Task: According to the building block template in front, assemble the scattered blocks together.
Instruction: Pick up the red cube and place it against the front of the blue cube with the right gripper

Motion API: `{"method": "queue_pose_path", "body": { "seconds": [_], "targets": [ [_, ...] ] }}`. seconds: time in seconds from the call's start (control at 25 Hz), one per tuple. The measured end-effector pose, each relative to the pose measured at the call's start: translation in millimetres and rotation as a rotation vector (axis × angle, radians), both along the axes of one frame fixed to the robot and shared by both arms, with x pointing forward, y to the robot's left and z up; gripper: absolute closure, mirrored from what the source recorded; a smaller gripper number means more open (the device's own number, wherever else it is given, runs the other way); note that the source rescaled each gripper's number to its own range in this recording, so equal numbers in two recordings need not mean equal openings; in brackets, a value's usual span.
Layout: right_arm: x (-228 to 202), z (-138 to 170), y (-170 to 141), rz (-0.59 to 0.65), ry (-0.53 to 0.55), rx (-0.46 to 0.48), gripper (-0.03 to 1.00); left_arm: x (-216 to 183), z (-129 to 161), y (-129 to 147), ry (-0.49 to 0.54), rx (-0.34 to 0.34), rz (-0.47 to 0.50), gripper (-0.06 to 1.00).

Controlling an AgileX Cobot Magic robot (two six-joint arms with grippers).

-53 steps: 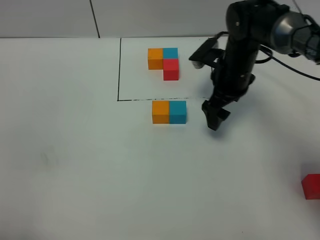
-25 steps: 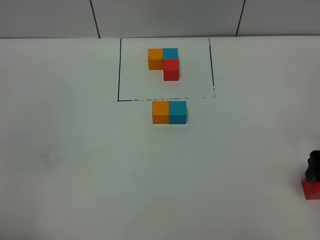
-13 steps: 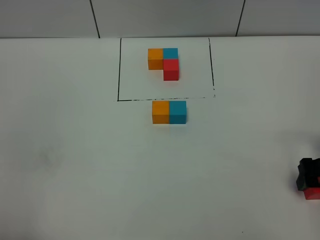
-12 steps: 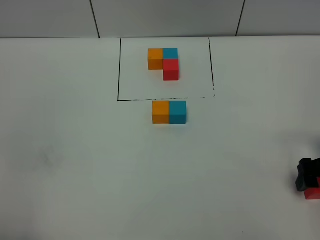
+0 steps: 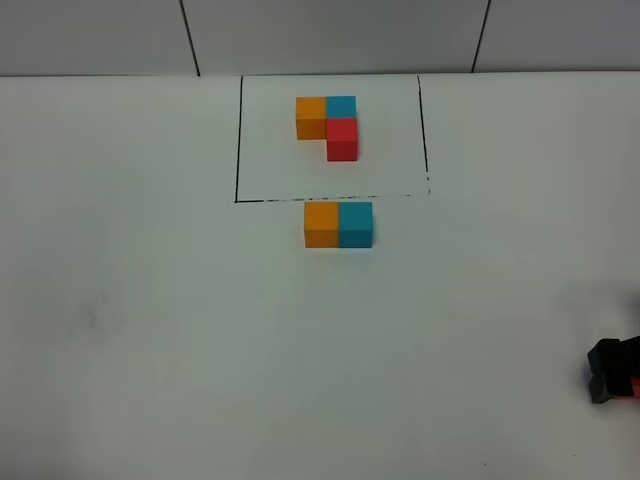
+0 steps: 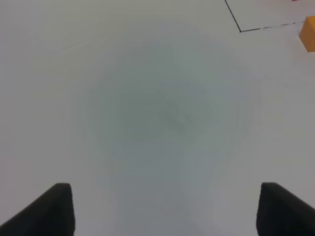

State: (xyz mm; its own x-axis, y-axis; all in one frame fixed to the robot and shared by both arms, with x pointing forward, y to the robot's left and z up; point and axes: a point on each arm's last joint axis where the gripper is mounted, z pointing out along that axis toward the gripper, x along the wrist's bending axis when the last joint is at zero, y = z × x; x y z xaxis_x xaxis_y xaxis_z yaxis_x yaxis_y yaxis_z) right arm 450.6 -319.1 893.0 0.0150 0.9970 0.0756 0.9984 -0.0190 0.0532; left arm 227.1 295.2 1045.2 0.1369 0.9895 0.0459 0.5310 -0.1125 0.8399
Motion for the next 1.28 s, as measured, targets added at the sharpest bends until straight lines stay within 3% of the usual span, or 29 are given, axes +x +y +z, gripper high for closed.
{"method": "queue_pose_path", "body": {
  "seconds": [0.16,0.24,0.4,0.52,0.88,1.12,1.28],
  "targets": [
    [0,0,0,0.000,-0.004,-0.001,0.31,0,0,0,0.000,0.000,0.000,0.17],
    [1,0,0,0.000,-0.007,-0.001,0.38,0,0,0,0.000,0.000,0.000,0.17],
    [1,0,0,0.000,-0.017,-0.004,0.66,0,0,0,0.000,0.000,0.000,0.17],
    [2,0,0,0.000,-0.017,-0.004,0.95,0,0,0,0.000,0.000,0.000,0.17],
    [8,4,17,0.017,-0.027,0.001,0.97,0,0,0,0.000,0.000,0.000,0.17],
    [17,37,57,0.028,-0.046,0.003,0.97,0,0,0,0.000,0.000,0.000,0.17],
    [8,50,91,0.080,-0.026,-0.056,0.97,0,0,0,0.000,0.000,0.000,0.17]
  ]
}}
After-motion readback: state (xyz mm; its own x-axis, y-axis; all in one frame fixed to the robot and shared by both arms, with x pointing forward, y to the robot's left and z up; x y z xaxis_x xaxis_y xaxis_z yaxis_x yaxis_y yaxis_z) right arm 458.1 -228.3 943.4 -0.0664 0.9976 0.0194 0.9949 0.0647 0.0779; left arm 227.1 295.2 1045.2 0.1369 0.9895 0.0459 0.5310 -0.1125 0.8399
